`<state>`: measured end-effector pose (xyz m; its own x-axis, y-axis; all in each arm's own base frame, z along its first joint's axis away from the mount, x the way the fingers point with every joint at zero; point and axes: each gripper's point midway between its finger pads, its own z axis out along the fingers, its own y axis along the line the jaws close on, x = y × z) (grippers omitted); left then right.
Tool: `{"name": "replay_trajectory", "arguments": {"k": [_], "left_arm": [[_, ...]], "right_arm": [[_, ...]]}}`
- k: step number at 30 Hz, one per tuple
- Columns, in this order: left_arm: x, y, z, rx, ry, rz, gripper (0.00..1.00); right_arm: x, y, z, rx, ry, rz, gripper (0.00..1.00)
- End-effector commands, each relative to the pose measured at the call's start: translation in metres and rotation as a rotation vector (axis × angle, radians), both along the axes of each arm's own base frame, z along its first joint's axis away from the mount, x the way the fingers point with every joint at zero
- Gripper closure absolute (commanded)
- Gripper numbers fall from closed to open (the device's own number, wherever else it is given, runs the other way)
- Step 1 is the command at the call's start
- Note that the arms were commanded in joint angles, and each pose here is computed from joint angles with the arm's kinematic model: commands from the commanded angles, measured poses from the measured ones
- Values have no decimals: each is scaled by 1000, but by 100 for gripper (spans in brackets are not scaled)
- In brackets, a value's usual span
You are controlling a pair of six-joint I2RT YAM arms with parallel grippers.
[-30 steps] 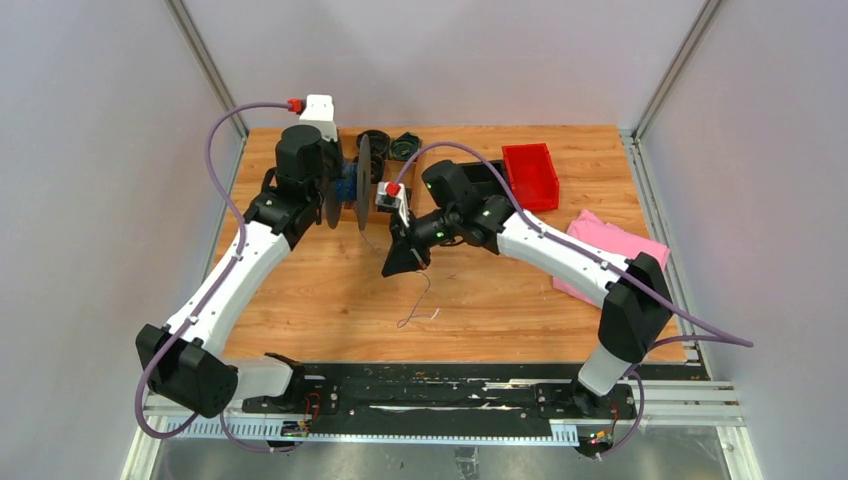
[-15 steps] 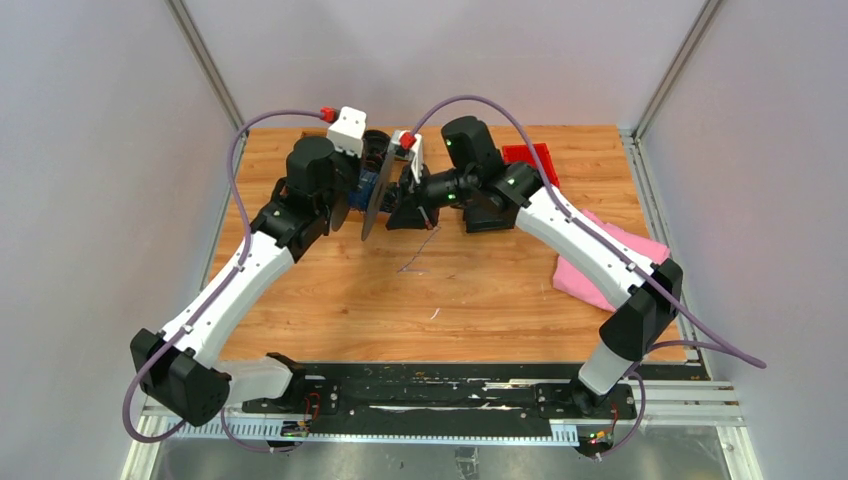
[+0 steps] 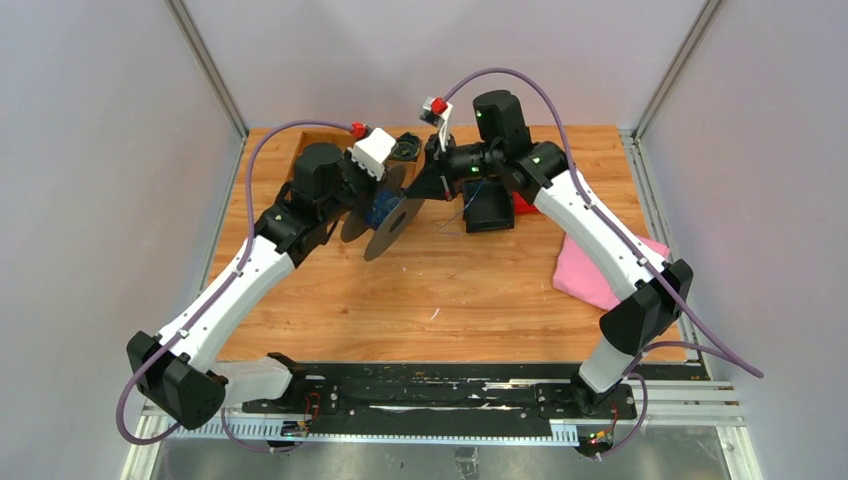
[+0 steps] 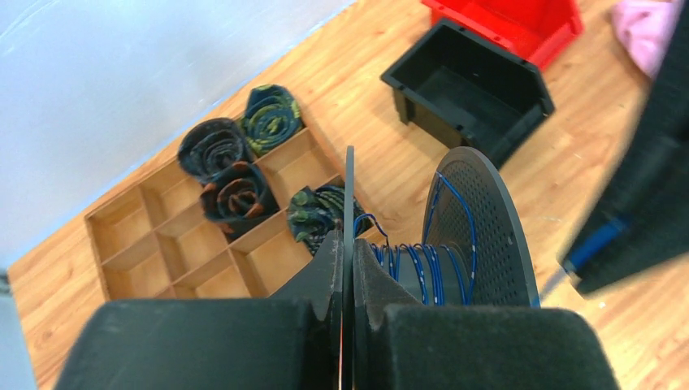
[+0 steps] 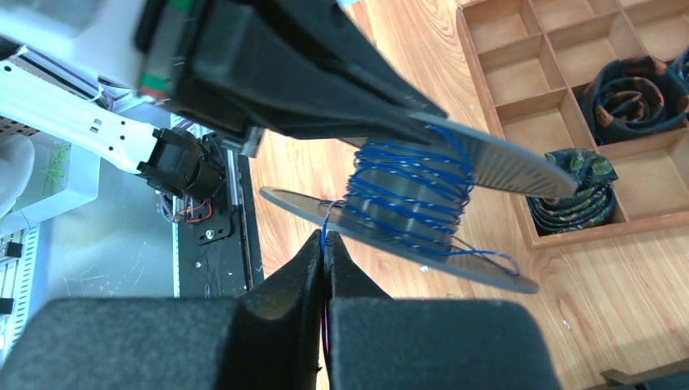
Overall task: Wrap the cables
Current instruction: Wrap the cable around the cable reel.
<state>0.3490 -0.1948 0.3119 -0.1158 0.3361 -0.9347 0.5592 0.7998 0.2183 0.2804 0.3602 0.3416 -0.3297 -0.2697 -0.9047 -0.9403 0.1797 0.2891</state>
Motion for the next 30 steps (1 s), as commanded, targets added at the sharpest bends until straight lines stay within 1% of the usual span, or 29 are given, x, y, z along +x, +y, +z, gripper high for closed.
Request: {"name": "replay_trajectory", "arguments": {"k": [1,5,11,20,30], "left_arm": [[-20,-18,30,-22,-75,-166,100],[-27,-23,30,-13,-71,-219,100],[-31,-25,29,-25,-58,-237,100],[-35,-27,34,-76,-37,-230,100],[-31,-21,45,-147,-11,-179,100]], "right_arm": [[10,-10,5,15,19,-9,99],[15,-20,0,15,40,-16,99],[25,-36,-3,12,35,-33,99],[51,-71,-30,-16,68,-95,99],[72,-107,-70,-60,87,-146,99]]}}
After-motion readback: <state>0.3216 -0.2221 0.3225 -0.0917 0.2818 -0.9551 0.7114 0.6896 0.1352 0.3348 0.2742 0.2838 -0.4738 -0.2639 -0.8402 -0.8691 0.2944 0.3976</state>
